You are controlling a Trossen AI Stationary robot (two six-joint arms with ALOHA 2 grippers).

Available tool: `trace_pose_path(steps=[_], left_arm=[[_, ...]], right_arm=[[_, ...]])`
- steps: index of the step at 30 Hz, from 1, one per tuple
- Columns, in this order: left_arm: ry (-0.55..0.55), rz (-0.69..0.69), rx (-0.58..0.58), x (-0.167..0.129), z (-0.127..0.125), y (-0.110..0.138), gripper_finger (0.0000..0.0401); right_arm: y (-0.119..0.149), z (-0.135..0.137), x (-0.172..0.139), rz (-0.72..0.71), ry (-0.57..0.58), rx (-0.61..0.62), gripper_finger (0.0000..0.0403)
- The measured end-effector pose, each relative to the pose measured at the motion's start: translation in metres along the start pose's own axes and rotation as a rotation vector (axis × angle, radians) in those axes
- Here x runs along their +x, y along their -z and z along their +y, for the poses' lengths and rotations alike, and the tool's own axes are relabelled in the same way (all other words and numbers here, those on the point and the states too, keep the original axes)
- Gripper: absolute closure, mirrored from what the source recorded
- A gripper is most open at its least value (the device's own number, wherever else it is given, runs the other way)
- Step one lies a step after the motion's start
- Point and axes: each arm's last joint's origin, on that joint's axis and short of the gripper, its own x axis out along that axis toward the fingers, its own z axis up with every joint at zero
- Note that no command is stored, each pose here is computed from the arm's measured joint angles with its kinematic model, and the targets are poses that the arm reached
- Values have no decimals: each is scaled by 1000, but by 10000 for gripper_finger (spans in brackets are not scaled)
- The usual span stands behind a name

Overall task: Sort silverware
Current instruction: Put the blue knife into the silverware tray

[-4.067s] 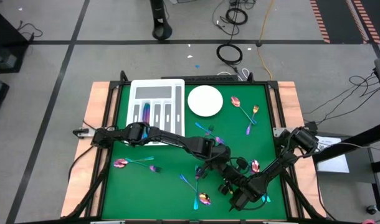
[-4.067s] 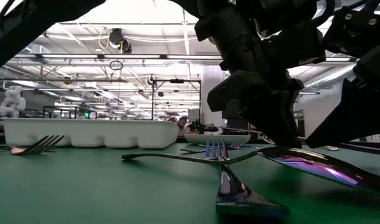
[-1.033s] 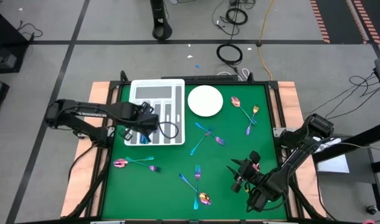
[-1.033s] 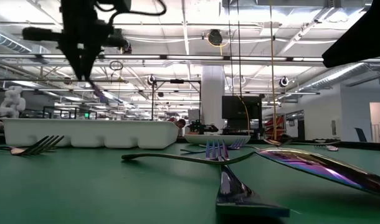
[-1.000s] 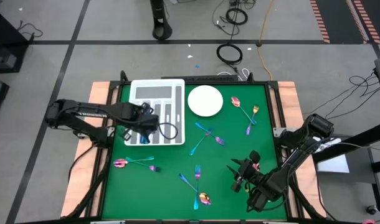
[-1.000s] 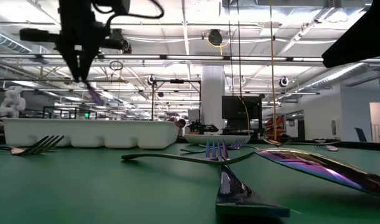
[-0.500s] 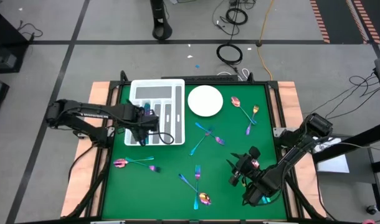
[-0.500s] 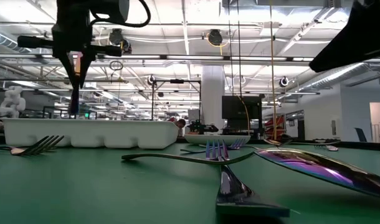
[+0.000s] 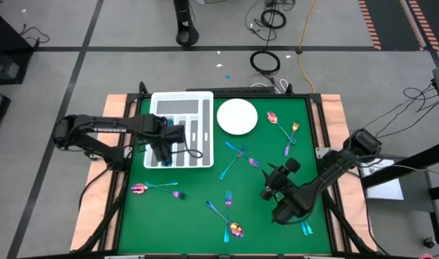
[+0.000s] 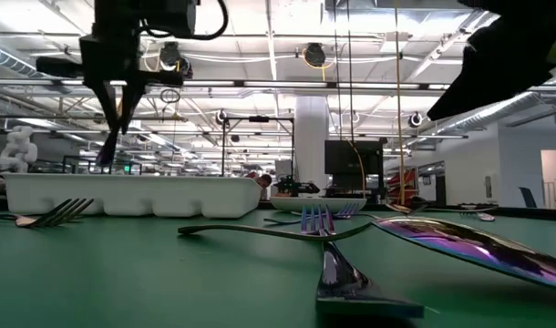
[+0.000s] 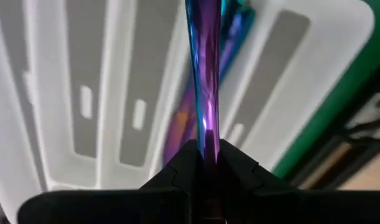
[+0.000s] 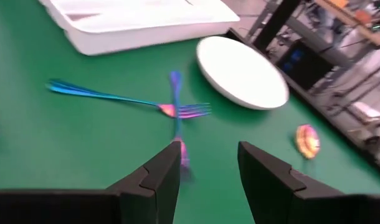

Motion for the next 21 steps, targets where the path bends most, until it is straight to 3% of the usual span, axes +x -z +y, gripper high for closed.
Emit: trace_pose_path(steps=[4,10,15,21], left_arm=[[-46,-74,-15,4,10,7,357],[8,-123,-53,14,15,22,357],[23,-78,67,20,17,30,357],[34,-98,56,23,18,39,357]], right_arm=[[-4,-5,10,17,53,-41,255],[-12,-11,24,-5,123,-114,255],[-17,-15,32,-14,160,-146,255],[-20,-17,38,-2,184,-163,255]])
